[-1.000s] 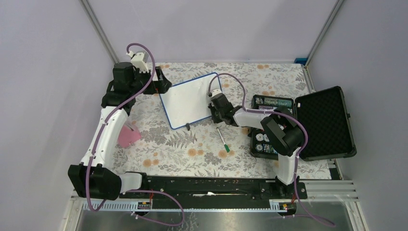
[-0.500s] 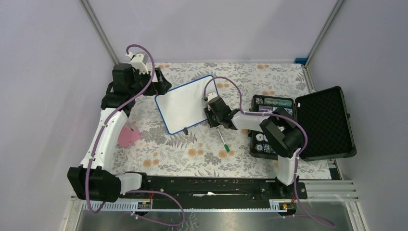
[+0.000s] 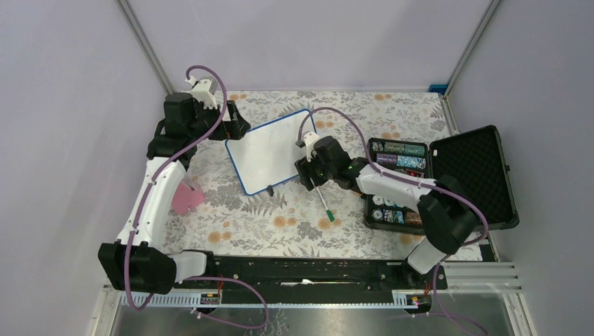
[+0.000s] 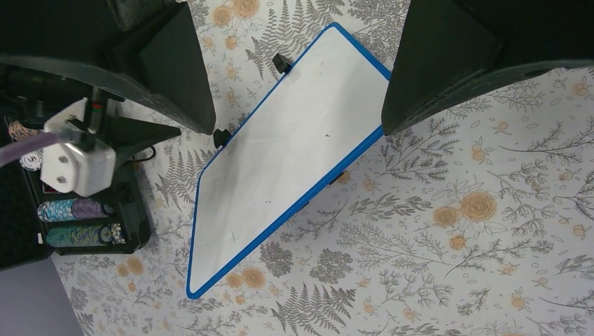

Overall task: Write a sentence on the whiteboard
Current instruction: Pick up the whiteboard marker from the center of the board.

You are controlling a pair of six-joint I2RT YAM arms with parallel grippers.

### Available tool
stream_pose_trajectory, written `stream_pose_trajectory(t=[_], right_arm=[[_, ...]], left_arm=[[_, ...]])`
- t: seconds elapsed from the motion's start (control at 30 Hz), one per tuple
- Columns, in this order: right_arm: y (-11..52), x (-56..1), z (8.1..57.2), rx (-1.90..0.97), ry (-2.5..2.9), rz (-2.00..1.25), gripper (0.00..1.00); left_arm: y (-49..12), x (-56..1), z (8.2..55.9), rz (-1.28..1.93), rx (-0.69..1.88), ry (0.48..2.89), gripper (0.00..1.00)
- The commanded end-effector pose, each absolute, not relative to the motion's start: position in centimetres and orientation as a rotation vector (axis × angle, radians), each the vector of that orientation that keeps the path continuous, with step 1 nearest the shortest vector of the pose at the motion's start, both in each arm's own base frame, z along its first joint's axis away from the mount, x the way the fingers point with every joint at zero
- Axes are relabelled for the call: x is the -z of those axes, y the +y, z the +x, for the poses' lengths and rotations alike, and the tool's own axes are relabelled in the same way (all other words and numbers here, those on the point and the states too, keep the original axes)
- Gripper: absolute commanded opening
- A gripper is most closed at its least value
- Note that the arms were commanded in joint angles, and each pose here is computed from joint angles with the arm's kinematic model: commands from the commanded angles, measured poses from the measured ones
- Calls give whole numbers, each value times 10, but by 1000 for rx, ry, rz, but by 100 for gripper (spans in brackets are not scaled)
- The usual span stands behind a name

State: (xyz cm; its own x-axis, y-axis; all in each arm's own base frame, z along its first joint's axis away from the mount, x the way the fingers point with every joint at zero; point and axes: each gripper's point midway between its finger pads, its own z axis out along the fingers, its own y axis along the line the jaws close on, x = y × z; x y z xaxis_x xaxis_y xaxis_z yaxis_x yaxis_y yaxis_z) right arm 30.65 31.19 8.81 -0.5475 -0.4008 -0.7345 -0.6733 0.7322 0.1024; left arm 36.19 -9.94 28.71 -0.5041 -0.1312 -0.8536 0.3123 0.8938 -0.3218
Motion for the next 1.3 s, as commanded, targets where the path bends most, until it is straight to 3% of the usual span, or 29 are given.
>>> stream_pose_trajectory(t=[0.0, 0.27, 0.87, 1.17, 1.27], right_arm=[[278, -74, 269, -431, 2286, -950, 67], [260, -45, 253, -366, 2431, -979, 64], [258, -5, 260, -208, 2659, -1009, 33], [250, 9, 251, -163, 2745, -965, 27], [251, 6, 252, -160, 2753, -958, 15]], left_arm=[[-103, -322, 355, 203, 557, 1927, 99], [-113, -330, 345, 234, 625, 1890, 99], [-107, -320, 345, 214, 586, 1904, 99], [-107, -321, 344, 213, 587, 1908, 99], [-109, -322, 344, 210, 602, 1912, 99]])
